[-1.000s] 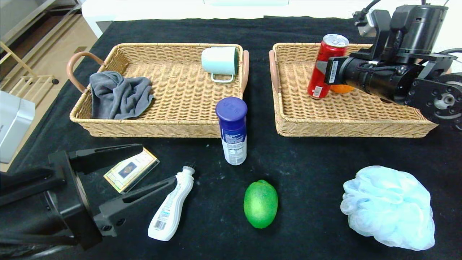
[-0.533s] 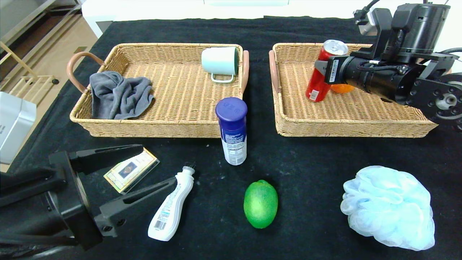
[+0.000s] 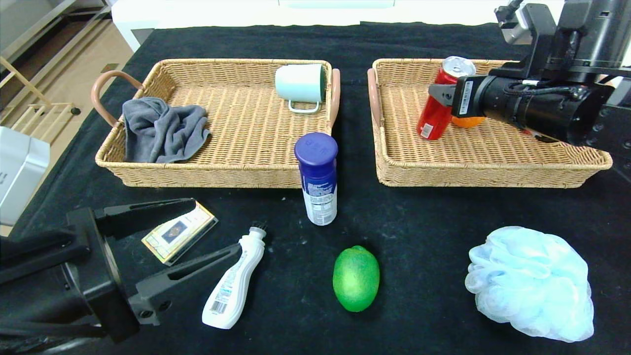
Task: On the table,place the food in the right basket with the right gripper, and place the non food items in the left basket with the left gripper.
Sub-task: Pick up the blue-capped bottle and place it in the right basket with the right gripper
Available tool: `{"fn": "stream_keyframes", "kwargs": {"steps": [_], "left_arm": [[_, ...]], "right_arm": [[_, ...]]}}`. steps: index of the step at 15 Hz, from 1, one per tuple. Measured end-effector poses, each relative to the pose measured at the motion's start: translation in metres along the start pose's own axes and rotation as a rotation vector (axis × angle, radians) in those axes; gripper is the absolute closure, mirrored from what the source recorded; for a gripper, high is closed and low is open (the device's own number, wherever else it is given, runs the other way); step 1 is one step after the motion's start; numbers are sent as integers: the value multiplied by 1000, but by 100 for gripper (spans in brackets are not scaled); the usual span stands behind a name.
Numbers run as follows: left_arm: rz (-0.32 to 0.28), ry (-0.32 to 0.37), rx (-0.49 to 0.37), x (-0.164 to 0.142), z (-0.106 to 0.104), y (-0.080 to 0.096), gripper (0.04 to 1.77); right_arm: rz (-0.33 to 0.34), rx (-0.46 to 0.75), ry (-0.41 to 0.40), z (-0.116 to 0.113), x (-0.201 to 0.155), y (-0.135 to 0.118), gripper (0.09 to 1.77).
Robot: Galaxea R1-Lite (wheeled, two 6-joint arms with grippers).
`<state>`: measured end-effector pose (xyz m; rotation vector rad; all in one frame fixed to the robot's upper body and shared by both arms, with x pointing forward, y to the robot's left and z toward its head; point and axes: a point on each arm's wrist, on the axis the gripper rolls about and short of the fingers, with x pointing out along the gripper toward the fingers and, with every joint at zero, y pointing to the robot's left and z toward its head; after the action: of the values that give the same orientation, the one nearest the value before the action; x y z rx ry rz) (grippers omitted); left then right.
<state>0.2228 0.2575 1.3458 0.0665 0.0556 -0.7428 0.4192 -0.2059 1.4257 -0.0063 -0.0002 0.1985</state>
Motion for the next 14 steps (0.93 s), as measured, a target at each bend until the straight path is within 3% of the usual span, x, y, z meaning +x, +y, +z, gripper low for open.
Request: {"fn": "stream_keyframes", "kwargs": {"steps": [4, 9, 14], "left_arm": [[1, -11, 22, -3, 2, -1, 9], [2, -18, 31, -4, 3, -1, 9], [4, -21, 32, -5, 4, -1, 9]], "right_arm": [[84, -15, 78, -12, -54, 7, 27], [265, -42, 155, -41, -130, 28, 21], [417, -57, 170, -54, -163, 50, 18]]}}
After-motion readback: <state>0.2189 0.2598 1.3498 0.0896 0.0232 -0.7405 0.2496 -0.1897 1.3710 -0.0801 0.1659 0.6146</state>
